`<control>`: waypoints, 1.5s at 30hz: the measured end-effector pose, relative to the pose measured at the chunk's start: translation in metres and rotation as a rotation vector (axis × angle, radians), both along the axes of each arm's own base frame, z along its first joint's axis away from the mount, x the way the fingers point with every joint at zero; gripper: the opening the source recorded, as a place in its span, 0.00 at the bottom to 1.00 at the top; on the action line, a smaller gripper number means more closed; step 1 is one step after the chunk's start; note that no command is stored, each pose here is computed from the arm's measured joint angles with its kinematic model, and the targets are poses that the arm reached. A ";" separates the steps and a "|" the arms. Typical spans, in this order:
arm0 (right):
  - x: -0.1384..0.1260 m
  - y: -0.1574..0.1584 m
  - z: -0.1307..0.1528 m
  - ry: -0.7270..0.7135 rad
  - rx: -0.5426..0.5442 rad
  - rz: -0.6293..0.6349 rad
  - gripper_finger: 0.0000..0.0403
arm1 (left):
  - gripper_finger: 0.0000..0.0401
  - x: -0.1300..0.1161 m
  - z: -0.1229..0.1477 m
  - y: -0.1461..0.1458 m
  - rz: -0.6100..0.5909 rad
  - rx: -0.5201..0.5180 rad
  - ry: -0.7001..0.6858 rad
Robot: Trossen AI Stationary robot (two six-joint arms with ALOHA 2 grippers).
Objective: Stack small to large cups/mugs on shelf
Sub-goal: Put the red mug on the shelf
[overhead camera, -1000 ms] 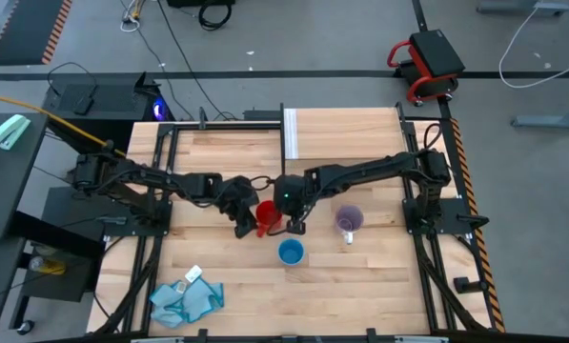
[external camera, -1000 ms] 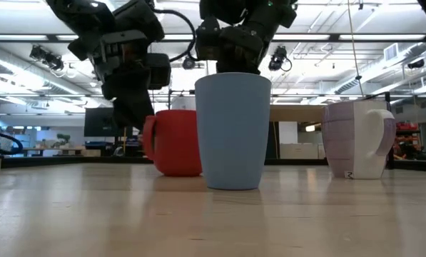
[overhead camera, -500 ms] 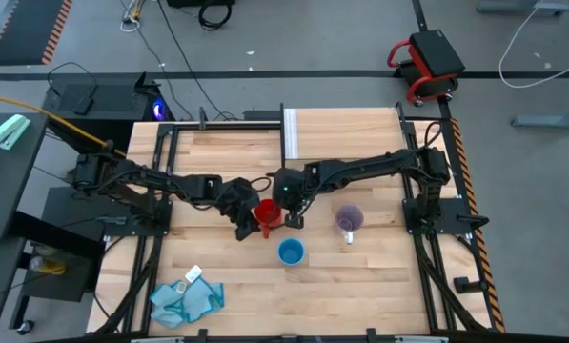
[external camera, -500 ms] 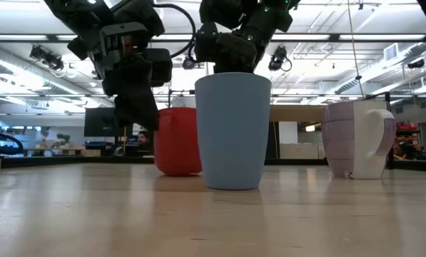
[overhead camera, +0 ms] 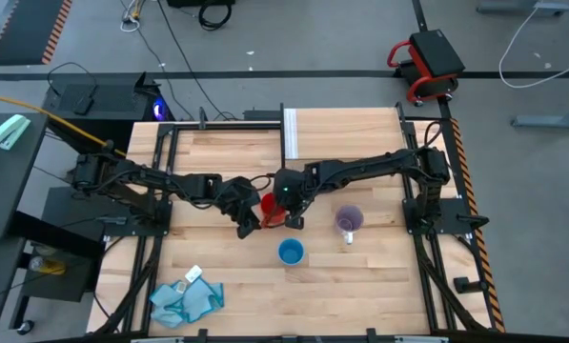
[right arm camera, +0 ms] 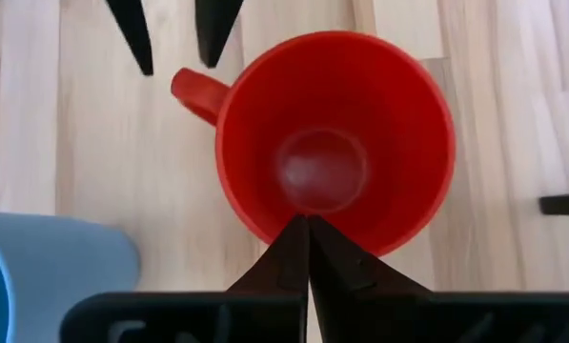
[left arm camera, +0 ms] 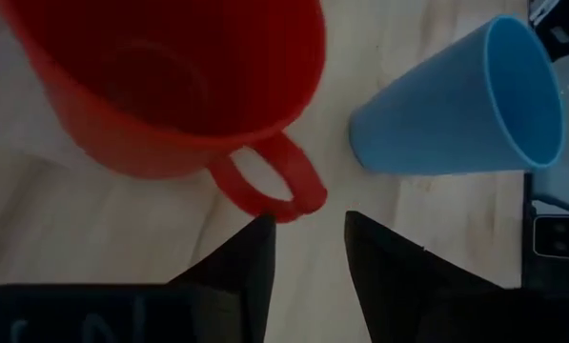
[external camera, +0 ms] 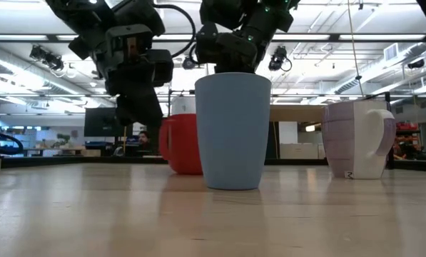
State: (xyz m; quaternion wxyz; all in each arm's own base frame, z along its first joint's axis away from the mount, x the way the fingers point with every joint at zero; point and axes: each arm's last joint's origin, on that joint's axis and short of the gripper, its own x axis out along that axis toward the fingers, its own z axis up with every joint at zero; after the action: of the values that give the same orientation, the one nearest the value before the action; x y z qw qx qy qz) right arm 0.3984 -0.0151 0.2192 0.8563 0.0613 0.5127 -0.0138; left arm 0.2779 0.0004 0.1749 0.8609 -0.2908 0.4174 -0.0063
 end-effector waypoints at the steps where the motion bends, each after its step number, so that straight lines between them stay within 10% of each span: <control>1: 0.000 0.000 0.000 0.003 -0.003 -0.001 0.03 | 0.34 0.000 0.000 0.000 0.001 -0.001 0.001; 17: -0.040 0.008 0.084 -0.204 -0.040 -0.044 0.03 | 0.33 -0.012 0.040 0.045 0.143 0.041 -0.061; 27: -0.076 0.029 0.106 -0.113 0.028 -0.144 0.03 | 0.38 0.000 0.095 0.064 0.269 0.199 0.141; 45: -0.099 0.058 0.096 0.053 -0.176 -0.271 0.10 | 0.47 0.056 0.055 0.078 0.171 0.108 0.384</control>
State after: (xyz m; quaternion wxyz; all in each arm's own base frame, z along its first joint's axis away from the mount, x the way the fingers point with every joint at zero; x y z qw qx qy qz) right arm 0.2997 0.0425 0.3153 0.8348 0.0541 0.5190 -0.1755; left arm 0.3335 0.0786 0.2299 0.7774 -0.2746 0.5472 0.1447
